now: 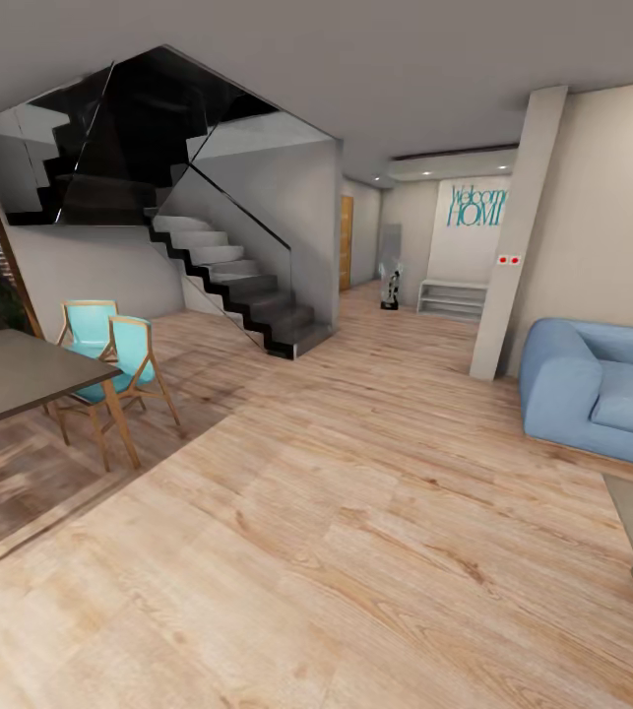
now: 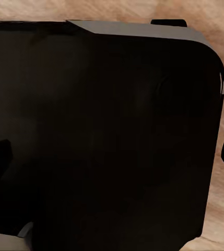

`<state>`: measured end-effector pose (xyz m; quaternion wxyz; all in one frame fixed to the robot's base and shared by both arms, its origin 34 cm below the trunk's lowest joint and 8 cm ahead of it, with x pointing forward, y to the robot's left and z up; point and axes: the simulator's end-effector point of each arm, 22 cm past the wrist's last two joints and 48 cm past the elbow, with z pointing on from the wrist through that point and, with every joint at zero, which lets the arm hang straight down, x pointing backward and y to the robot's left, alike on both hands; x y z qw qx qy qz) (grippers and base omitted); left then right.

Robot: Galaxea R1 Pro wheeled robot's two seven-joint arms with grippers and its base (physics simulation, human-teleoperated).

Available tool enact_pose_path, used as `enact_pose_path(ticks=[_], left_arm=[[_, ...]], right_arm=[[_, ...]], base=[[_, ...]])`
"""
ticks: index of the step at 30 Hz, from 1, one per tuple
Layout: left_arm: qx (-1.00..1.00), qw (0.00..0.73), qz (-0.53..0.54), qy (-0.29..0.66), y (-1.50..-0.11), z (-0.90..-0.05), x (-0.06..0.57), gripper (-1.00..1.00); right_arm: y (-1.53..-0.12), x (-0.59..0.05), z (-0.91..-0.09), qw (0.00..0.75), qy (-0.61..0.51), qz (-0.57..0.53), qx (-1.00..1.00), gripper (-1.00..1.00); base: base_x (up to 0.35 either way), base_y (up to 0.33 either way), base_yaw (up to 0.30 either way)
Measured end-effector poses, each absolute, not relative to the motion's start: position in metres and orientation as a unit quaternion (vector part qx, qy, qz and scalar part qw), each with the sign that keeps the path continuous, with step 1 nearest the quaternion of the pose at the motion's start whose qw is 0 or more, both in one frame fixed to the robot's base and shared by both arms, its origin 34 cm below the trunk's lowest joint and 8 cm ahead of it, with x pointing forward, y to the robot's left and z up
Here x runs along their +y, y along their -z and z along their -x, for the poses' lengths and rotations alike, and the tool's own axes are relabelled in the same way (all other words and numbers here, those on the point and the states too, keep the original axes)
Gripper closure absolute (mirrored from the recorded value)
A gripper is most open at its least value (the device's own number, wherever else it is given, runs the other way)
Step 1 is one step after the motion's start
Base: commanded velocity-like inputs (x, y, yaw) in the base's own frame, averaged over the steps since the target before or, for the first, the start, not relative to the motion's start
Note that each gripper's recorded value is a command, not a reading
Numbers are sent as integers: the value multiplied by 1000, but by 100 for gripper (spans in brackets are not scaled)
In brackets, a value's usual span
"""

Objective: Turn on the radio receiver that's on the table in the living room.

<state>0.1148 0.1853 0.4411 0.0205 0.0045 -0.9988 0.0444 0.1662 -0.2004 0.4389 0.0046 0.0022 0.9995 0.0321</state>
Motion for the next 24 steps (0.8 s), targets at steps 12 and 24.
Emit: enact_pose_path(ticks=[12, 24], left_arm=[[-999, -4, -2, -44, -441, -131, 181, -100], [-998, -57, -8, 1, -448, -226, 206, -100]], right_arm=[[-440, -240, -211, 67, -6, 1, 998, -100], [-472, -288, -342, 209, 24, 6, 978, -100]], base=[[0, 0, 0], [0, 0, -68]])
